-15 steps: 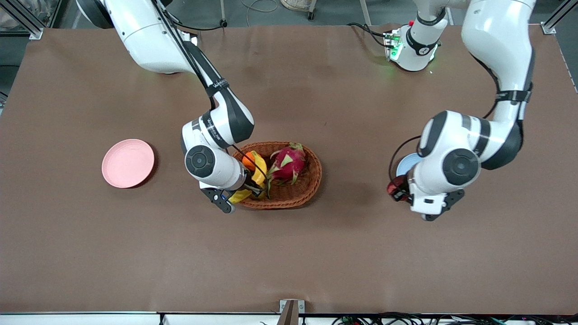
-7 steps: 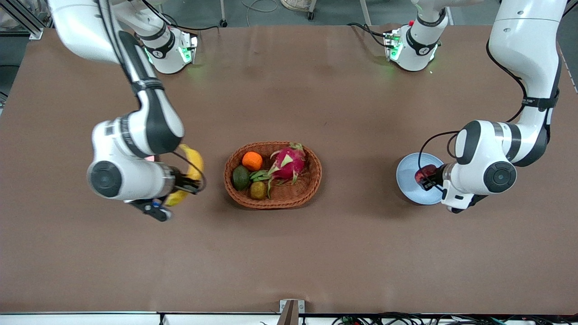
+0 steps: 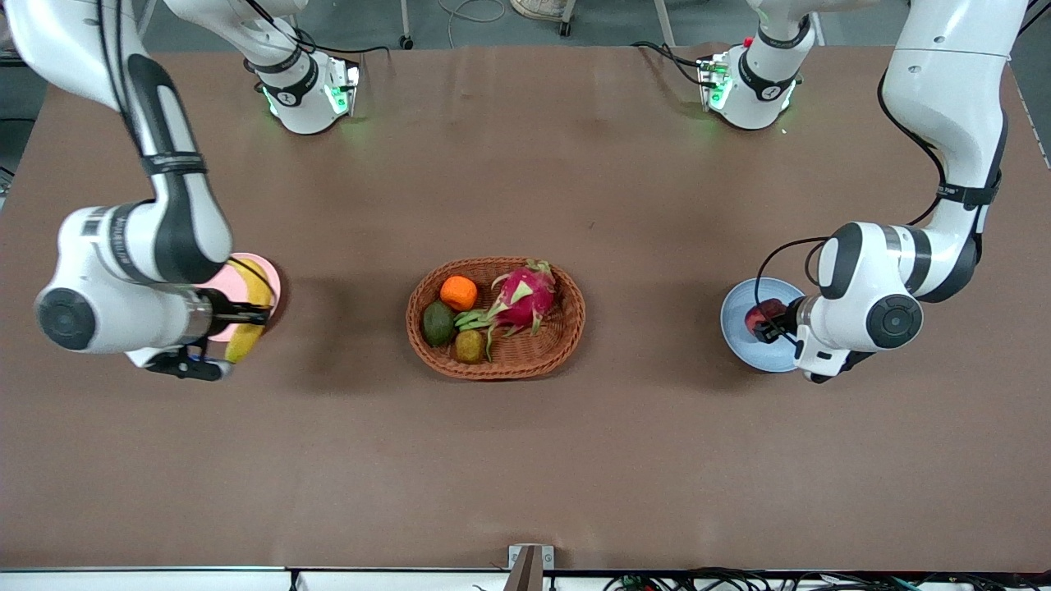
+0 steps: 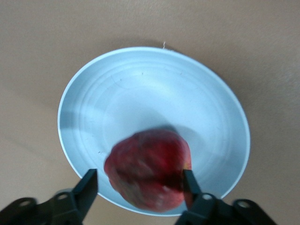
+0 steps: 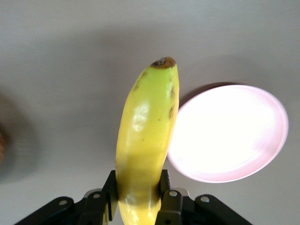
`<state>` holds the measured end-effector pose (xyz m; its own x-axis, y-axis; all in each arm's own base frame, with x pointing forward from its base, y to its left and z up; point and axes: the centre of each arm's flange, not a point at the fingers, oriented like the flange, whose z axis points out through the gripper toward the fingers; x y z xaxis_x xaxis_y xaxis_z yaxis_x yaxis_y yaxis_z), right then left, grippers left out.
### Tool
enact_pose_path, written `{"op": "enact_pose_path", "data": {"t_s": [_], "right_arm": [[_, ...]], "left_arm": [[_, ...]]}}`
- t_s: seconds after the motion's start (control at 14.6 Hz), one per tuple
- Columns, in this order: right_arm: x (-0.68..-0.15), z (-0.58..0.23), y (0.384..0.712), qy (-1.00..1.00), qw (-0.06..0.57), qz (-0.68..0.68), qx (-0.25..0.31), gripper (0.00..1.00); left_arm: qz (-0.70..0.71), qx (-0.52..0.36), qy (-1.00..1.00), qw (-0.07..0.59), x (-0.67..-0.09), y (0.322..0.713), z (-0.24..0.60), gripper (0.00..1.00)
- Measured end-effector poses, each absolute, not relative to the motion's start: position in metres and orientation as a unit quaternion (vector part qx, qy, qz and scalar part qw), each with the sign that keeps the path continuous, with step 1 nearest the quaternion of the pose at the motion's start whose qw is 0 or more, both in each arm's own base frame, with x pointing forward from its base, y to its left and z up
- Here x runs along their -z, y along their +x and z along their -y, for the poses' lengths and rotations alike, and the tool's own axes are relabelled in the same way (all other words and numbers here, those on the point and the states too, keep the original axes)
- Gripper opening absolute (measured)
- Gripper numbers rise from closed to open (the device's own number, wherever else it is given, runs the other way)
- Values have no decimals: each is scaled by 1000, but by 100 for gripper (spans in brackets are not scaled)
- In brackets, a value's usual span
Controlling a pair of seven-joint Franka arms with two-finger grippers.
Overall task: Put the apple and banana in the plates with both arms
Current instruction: 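Lower the apple onto the blue plate and open the left gripper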
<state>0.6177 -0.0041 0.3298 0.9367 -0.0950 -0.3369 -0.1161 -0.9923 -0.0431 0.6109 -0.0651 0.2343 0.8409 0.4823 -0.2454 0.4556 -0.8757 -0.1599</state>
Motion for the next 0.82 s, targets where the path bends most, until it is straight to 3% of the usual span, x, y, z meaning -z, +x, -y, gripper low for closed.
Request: {"op": "enact_pose_path", "data": {"t_s": [0.07, 0.14, 0.55, 0.82], "right_arm": [[-326, 28, 610, -984, 40, -40, -168, 38], [-323, 47, 603, -985, 48, -28, -165, 38], [-278, 70, 571, -987, 53, 12, -153, 38], [-231, 68, 537, -989, 47, 26, -137, 38]], "left_arm": [[245, -133, -959, 45, -241, 615, 66, 97], [244, -123, -961, 41, -252, 620, 68, 100], [239, -59, -969, 27, -413, 640, 80, 100], [194, -2, -981, 14, -518, 630, 78, 100]]}}
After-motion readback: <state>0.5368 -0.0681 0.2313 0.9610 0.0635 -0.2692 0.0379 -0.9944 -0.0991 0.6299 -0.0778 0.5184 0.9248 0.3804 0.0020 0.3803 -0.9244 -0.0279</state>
